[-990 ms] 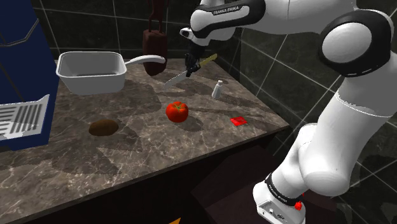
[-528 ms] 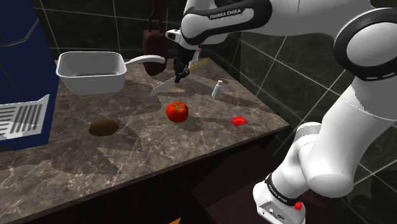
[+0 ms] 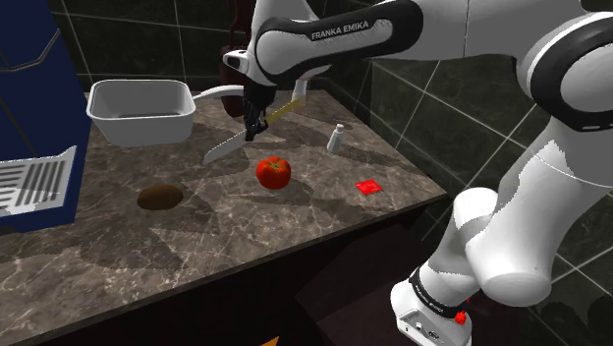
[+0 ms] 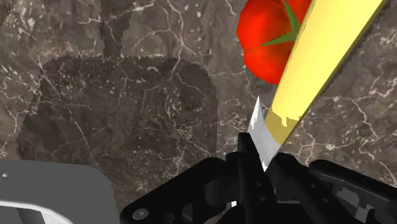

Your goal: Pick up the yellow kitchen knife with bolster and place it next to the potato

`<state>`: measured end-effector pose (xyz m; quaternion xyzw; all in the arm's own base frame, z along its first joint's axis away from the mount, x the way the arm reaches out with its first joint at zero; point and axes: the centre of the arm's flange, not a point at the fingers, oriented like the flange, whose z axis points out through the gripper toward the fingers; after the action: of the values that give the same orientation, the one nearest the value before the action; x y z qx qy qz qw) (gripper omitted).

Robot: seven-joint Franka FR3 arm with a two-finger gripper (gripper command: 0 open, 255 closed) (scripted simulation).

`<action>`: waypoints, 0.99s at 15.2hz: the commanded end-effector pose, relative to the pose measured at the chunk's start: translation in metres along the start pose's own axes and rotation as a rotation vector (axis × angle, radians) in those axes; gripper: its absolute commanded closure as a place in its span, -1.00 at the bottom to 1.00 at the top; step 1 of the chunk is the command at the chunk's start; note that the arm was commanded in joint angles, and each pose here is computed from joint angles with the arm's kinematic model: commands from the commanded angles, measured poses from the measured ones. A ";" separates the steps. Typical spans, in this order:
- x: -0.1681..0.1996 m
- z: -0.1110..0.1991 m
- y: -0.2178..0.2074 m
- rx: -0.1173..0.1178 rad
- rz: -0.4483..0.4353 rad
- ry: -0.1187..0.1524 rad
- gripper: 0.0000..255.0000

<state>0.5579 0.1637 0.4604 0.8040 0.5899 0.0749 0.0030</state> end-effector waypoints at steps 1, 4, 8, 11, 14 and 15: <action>0.025 0.000 -0.011 0.000 0.002 0.000 1.00; 0.059 0.003 -0.031 0.000 0.002 0.000 1.00; 0.105 0.006 -0.056 0.000 0.002 0.000 1.00; 0.140 0.008 -0.075 0.000 0.002 0.000 1.00; 0.175 0.010 -0.095 0.000 0.002 0.000 1.00; 0.186 0.011 -0.101 0.000 0.002 0.000 1.00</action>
<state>0.5219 0.3597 0.4612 0.8039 0.5900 0.0747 0.0031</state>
